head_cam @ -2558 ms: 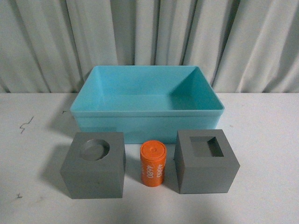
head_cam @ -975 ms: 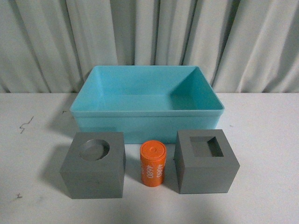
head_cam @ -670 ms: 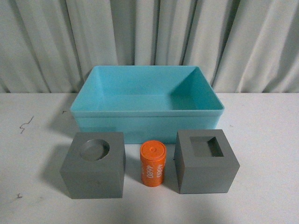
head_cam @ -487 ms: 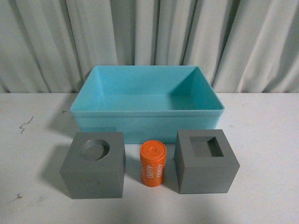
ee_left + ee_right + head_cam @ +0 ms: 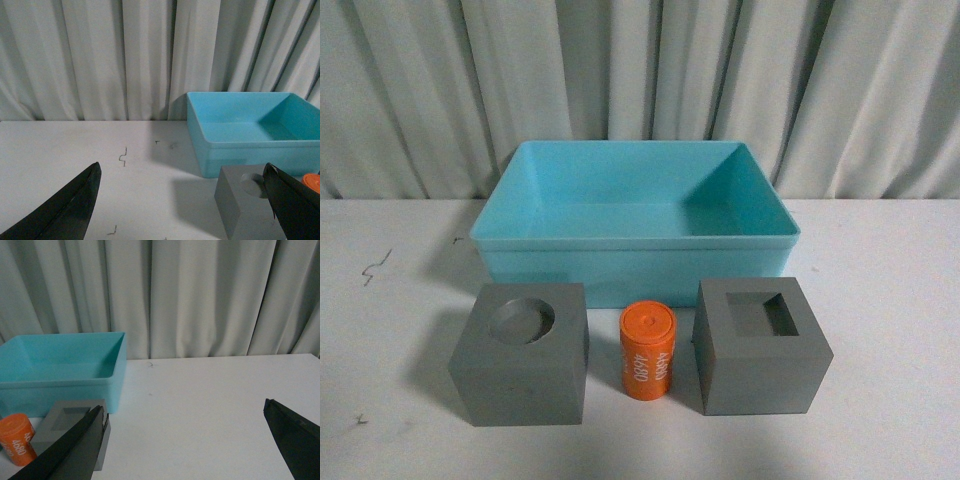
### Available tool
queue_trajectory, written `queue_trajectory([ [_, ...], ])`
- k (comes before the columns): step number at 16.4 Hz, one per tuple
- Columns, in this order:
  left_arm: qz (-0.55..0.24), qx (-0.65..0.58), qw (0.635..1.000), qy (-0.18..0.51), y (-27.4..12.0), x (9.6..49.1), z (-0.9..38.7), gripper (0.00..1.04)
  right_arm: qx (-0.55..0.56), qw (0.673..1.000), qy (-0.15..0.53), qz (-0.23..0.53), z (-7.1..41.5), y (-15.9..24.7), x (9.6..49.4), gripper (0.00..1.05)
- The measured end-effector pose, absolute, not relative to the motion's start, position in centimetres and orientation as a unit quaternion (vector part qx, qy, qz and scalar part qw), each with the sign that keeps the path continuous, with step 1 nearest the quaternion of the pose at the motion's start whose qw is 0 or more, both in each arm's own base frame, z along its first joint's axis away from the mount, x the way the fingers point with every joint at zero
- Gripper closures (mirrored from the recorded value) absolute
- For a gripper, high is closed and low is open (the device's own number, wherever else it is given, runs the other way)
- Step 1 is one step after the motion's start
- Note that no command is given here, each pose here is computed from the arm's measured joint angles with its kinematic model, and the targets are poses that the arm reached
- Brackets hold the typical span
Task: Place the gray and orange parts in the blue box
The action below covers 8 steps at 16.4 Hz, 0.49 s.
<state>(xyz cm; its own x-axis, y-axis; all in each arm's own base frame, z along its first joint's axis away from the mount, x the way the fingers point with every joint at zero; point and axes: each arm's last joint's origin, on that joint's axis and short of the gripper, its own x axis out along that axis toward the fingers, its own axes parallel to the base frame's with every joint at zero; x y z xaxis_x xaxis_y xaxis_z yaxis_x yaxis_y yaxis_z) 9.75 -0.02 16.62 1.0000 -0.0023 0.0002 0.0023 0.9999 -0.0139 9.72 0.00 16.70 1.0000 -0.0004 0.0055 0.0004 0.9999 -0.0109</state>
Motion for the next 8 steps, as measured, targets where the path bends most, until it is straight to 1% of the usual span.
queue_trajectory([
  [2,-0.001,-0.007,1.0,0.0,0.0,9.7,16.6,0.07,-0.005,1.0,-0.002,0.0,16.7,0.0,9.7,0.06],
  [3,-0.001,-0.007,1.0,0.0,0.0,9.7,16.6,0.07,0.012,0.997,0.068,-0.016,16.5,-0.1,9.7,0.06],
  [4,-0.002,-0.007,1.0,0.0,0.0,9.7,16.6,0.07,0.047,0.988,0.14,-0.038,17.0,-0.8,10.7,0.06],
  [5,-0.001,-0.007,1.0,0.0,0.0,9.7,16.6,0.07,0.072,0.986,0.134,-0.063,19.1,-2.2,12.3,0.06],
  [6,-0.001,-0.007,1.0,0.0,0.0,9.7,16.6,0.07,0.073,0.991,0.109,-0.039,21.6,-3.0,14.0,0.06],
  [7,-0.001,-0.007,1.0,0.0,0.0,9.7,16.6,0.07,0.061,0.994,0.093,0.002,23.4,-3.1,15.7,0.06],
  [8,-0.001,-0.007,1.0,0.0,0.0,9.7,16.6,0.07,0.051,0.991,0.114,0.048,24.1,-2.7,17.7,0.06],
])
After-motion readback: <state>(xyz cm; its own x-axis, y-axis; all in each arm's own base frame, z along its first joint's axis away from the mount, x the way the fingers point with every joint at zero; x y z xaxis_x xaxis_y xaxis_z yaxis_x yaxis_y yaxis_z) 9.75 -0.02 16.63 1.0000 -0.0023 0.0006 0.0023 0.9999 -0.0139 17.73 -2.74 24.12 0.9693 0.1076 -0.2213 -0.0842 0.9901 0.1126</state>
